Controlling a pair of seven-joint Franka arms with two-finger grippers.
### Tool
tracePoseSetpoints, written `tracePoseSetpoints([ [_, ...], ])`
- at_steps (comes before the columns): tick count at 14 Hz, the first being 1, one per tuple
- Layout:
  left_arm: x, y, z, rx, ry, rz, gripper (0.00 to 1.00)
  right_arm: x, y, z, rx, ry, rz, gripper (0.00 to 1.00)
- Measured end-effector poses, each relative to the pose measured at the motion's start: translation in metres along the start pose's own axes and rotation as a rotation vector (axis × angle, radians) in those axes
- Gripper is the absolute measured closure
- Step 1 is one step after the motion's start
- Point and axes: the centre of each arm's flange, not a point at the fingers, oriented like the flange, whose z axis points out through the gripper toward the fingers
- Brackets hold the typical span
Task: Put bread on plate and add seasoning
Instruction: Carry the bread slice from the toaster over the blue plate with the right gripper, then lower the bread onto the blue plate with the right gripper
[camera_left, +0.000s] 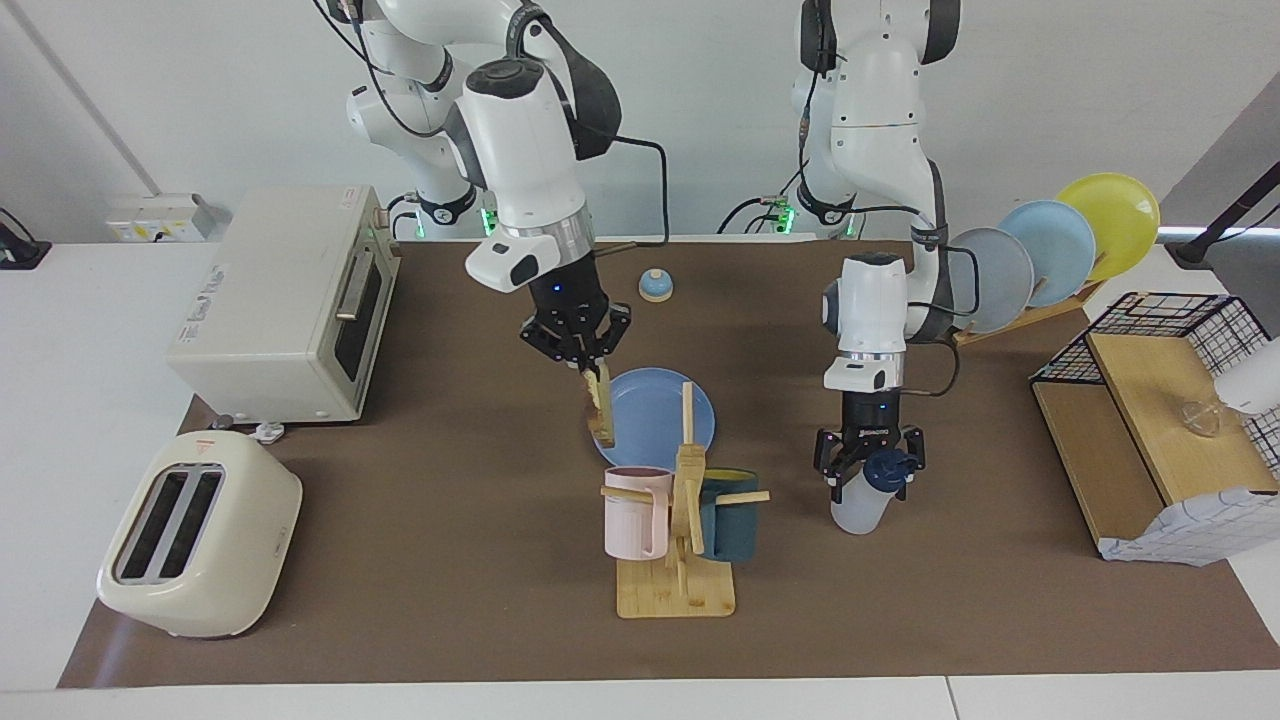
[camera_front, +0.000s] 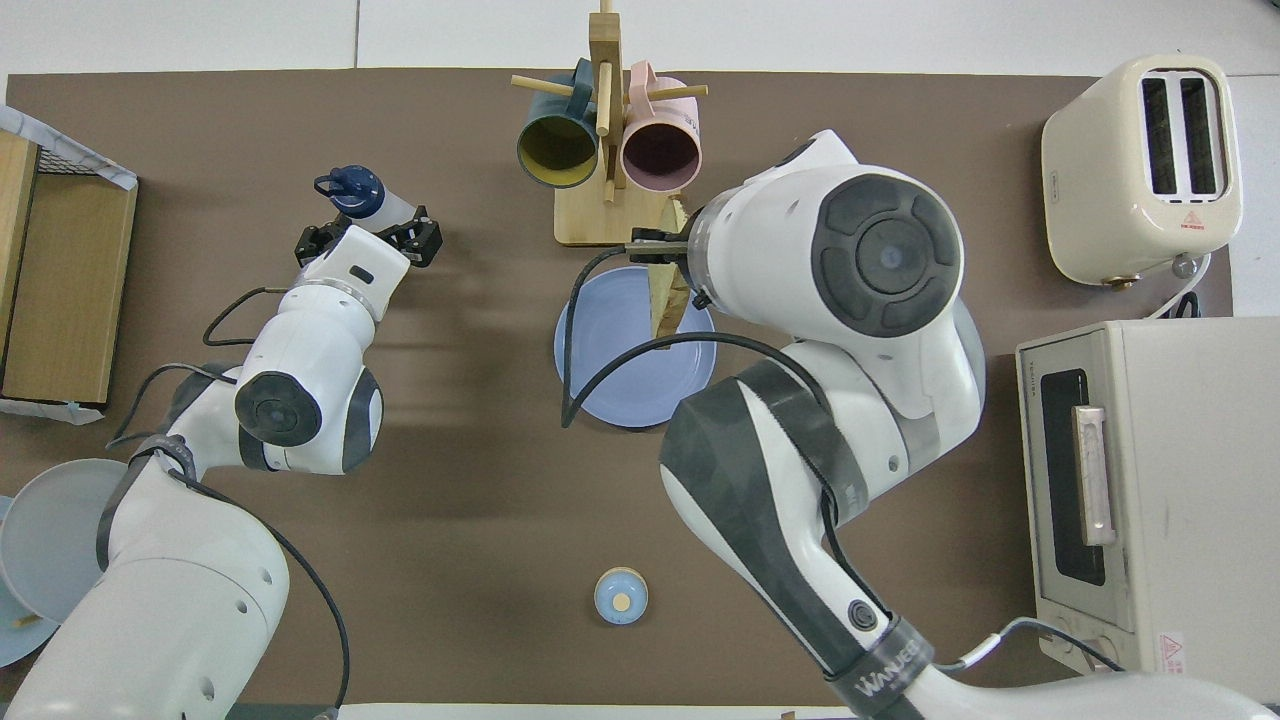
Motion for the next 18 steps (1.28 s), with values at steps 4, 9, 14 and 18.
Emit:
tracePoseSetpoints([
  [4,-0.007,-0.002,0.007,0.007,0.028,-0.007,0.0,-0.024,0.003,0.037,0.018,0.006,0.017,0.93],
  [9,0.001,0.002,0.007,0.002,0.047,-0.008,0.0,-0.071,-0.022,0.095,0.096,-0.005,0.011,0.93],
  [14,-0.002,0.002,0.01,0.004,0.043,-0.005,0.0,-0.068,-0.014,0.115,0.081,-0.015,0.013,0.93],
  [18,0.001,0.001,0.01,0.006,0.049,-0.008,0.07,-0.048,0.022,0.104,0.018,-0.074,-0.008,0.93],
])
